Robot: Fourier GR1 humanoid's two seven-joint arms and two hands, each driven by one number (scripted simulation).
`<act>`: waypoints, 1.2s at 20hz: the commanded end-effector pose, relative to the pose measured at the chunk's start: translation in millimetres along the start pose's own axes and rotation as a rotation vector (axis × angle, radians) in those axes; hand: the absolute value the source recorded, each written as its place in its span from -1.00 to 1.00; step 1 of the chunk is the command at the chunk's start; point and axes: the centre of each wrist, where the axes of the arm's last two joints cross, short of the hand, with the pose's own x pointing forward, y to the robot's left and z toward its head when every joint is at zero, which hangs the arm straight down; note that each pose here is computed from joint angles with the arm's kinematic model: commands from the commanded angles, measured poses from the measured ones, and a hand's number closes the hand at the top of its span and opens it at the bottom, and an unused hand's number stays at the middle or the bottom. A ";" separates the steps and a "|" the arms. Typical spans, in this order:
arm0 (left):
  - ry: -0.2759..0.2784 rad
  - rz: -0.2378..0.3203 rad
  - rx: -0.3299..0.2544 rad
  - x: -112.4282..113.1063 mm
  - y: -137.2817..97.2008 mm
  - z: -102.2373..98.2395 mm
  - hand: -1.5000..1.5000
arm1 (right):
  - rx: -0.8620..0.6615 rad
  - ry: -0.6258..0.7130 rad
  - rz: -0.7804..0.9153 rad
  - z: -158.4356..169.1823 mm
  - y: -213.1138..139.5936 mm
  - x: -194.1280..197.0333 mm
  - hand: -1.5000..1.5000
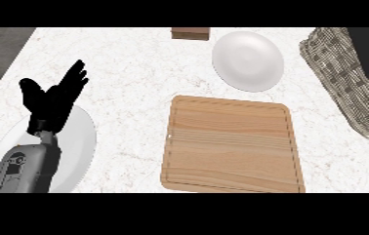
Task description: Pick the tomato from the cutting board and place it in the basket
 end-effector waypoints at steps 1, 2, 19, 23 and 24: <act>0.005 0.012 0.023 -1.0 3.9 -3.3 0.00 | -0.009 0.147 -0.003 -4.1 6.7 -9.6 1.00; 0.005 0.014 0.016 -11.6 0.2 2.9 0.00 | -0.002 0.135 -0.007 -16.2 14.3 -26.8 1.00; 0.025 0.011 0.035 -10.7 9.0 7.9 0.00 | -0.115 0.311 -0.084 -44.5 57.8 -125.6 -1.00; 0.025 0.010 0.020 -24.7 -2.7 11.2 0.00 | -0.103 0.257 -0.037 -42.1 68.3 -144.3 -1.00; 0.006 0.023 0.027 -5.6 7.3 2.2 0.00 | -0.101 0.250 -0.054 -36.5 68.9 -138.5 -1.00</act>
